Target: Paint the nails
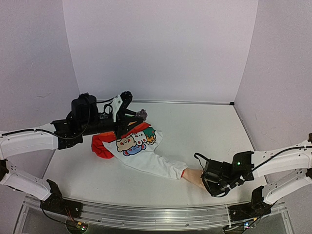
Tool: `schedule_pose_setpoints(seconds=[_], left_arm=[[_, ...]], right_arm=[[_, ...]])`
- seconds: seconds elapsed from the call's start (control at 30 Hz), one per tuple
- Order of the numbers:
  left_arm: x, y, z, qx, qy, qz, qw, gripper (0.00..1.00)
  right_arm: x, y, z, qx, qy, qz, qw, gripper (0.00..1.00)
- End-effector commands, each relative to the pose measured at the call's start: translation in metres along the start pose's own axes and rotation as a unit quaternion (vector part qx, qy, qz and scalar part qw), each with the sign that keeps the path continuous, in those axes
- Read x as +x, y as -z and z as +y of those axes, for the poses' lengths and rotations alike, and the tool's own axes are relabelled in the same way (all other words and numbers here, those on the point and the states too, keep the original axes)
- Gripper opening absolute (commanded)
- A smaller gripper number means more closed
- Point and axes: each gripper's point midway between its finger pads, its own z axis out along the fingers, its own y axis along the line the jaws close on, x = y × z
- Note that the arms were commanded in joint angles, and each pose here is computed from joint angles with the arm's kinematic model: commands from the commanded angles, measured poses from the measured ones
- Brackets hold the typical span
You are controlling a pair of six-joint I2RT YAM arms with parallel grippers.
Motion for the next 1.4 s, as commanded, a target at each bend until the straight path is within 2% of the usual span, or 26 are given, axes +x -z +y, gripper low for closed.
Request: schedule_pose_setpoints(seconds=[0.0,0.5,0.77,0.9,1.1,1.23,1.37], left_arm=[[-0.018,0.009,0.001,-0.007,-0.010,-0.026,1.000,0.00],[-0.017,0.005,0.000,-0.004,-0.011,-0.025,1.000,0.00],[-0.017,0.004,0.001,-0.005,-0.012,-0.027,1.000,0.00],[-0.022,0.003,0.002,-0.006,-0.013,-0.036,0.999,0.00],[-0.031,0.004,0.002,-0.005,-0.015,-0.050,0.999,0.00],[-0.032,0.007,0.001,-0.004,-0.020,-0.053,0.998,0.00],[-0.035,0.014,-0.002,-0.002,-0.029,-0.057,0.998,0.00]], right_arm=[[-0.009,0.009,0.011,-0.021,0.015,-0.013,1.000,0.00],[-0.009,0.014,0.003,-0.019,-0.012,-0.023,0.999,0.00],[-0.029,0.037,-0.009,-0.022,-0.027,-0.090,0.995,0.00],[-0.056,0.071,-0.010,-0.046,-0.017,-0.161,0.986,0.00],[-0.116,0.149,-0.008,-0.060,0.004,-0.287,0.956,0.00],[-0.162,0.192,0.012,-0.090,0.035,-0.324,0.941,0.00],[-0.198,0.223,0.047,-0.134,0.074,-0.334,0.930,0.00]])
